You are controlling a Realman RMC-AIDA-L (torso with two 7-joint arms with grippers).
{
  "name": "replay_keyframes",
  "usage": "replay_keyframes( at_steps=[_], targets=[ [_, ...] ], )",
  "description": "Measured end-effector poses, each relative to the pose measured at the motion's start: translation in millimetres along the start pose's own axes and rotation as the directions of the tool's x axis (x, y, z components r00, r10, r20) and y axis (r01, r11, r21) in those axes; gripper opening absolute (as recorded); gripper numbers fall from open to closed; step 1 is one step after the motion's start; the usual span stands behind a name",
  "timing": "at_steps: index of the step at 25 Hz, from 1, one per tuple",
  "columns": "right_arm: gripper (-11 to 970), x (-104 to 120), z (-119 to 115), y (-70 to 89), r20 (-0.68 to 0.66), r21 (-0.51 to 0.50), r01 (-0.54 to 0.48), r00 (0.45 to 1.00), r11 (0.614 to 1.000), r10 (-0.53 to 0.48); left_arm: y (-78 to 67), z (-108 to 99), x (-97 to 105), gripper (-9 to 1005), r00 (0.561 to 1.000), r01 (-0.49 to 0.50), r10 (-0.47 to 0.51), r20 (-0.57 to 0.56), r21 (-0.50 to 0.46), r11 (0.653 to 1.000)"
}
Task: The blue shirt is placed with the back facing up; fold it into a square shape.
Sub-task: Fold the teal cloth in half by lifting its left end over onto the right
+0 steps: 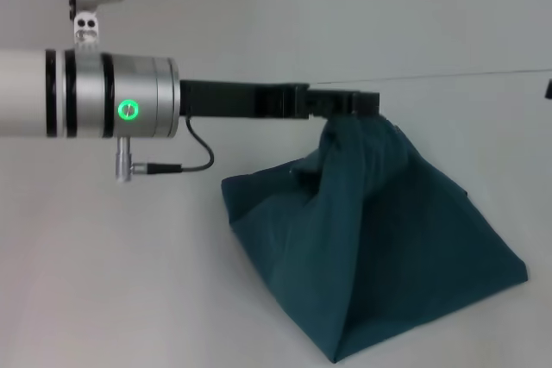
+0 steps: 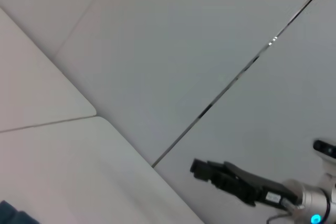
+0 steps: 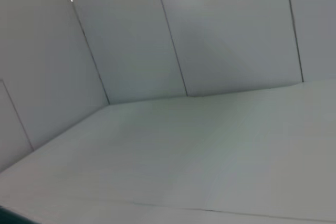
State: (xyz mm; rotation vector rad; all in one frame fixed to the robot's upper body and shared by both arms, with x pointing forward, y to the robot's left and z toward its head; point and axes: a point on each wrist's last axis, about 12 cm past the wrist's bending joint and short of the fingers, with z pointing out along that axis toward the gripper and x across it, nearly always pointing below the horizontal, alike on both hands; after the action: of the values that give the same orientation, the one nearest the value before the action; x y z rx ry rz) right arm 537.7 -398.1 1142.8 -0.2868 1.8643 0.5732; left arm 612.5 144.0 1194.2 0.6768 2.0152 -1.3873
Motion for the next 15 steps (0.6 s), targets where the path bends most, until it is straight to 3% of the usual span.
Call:
replay_keyframes(
  at_steps=[1,4,9,15],
  targets=[
    [33,-5.4,2.1,0.8,-0.002,-0.003,0.007,1.0,1.0,-0.007,0.1,0.0,2.8,886,1.0,0.005,-0.005,-0.008,0.006,1.0],
    [257,-15.3,8.0,3.2,0.008,-0.018,0.016,1.0,1.0,-0.016,-2.9,7.0,11.2,885,0.999,0.012,-0.011,-0.044,0.031,0.999],
    [277,-19.0,17.0,8.1,0.015,-0.038,0.026,1.0,0.999,-0.026,-15.5,27.6,12.1,885,0.992,-0.017,0.027,-0.12,0.076,0.997],
    [277,-11.3,17.9,9.7,-0.016,-0.037,0.024,1.0,0.999,-0.025,-26.9,68.1,6.0,884,0.977,-0.038,0.057,-0.206,0.095,0.995]
  ],
)
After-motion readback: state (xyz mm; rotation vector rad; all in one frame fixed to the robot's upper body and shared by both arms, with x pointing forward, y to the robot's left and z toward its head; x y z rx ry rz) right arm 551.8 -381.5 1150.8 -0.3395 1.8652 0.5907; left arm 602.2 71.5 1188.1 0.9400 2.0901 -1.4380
